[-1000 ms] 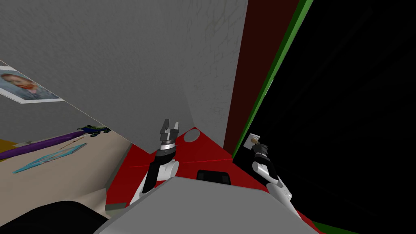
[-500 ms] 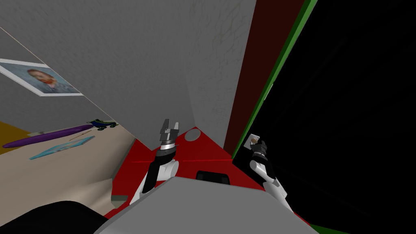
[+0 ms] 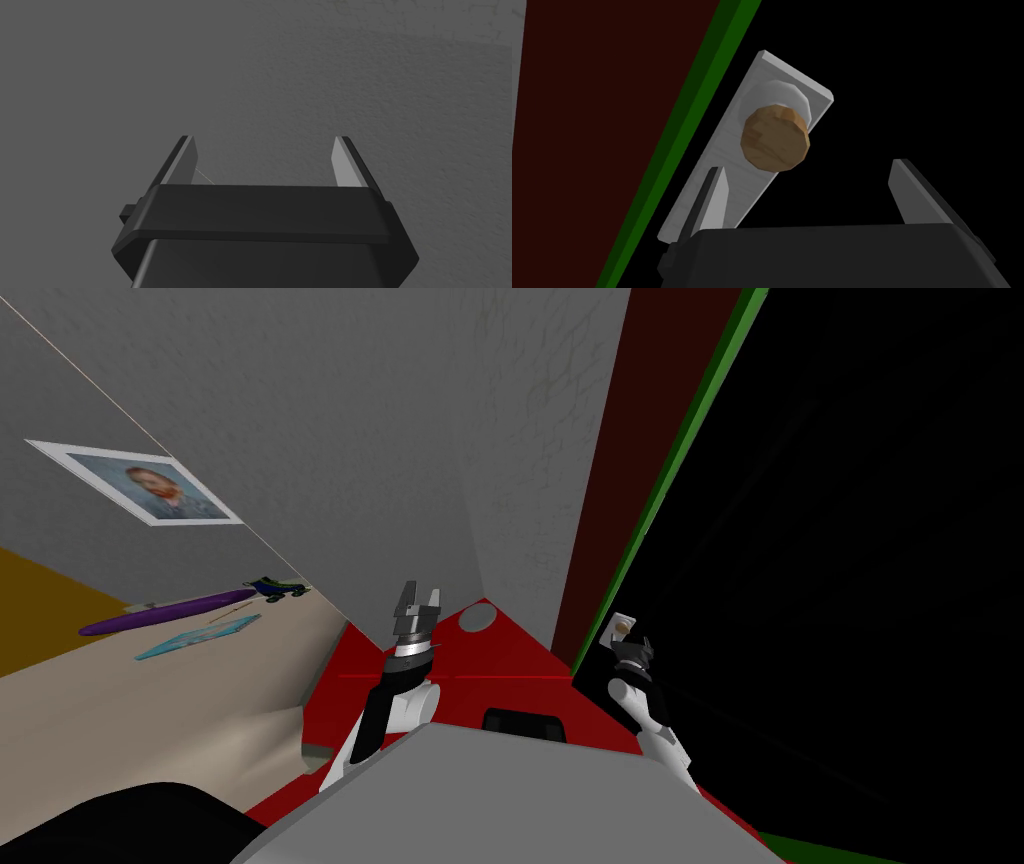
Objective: Pull the door open
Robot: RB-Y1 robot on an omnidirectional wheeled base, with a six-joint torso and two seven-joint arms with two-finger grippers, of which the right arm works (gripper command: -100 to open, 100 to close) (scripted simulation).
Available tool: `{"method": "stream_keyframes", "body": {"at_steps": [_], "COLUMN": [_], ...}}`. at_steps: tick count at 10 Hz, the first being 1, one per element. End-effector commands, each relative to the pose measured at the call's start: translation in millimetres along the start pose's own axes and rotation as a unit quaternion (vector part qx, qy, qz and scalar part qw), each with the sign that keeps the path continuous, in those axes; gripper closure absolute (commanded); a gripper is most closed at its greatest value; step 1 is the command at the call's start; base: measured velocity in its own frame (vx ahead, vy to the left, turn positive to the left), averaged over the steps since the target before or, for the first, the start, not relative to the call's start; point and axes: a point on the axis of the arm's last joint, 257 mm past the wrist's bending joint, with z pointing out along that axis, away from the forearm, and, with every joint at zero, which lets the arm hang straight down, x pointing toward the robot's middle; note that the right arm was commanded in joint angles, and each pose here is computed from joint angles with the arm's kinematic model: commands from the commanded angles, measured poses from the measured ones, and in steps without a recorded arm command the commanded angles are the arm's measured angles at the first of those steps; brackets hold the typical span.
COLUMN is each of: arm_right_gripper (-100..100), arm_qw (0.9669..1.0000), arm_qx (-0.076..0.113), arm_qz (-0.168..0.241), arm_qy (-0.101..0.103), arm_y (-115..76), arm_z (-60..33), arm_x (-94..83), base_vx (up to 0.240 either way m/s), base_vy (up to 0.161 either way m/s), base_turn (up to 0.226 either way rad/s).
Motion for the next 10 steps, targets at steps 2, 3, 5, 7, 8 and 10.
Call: {"method": "stream_keyframes", "body": {"at_steps": [2, 3, 5, 7, 8, 10], "arm_right_gripper": [-100, -100, -100, -100, -100, -100], "arm_qw": [0.9958, 0.9922, 0.9828, 0.9716, 0.9662, 0.9542], "arm_qx": [-0.005, -0.008, -0.011, -0.015, -0.016, -0.019], "arm_qz": [0.091, 0.123, 0.183, 0.234, 0.255, 0.296], "arm_qy": [-0.01, -0.014, -0.022, -0.028, -0.031, -0.036], "arm_y": [-7.5, -10.3, -15.9, -21.2, -23.5, -28.4], "arm_z": [-4.5, -6.1, -9.4, -12.4, -13.7, -16.5], "arm_x": [4.2, 5.5, 7.8, 9.8, 10.7, 12.4], "base_vx": [-0.094, -0.107, -0.094, -0.076, -0.065, -0.061], "base_vy": [0.012, 0.011, 0.01, 0.01, 0.009, 0.004], "base_turn": [0.048, 0.05, 0.043, 0.04, 0.032, 0.029]}}
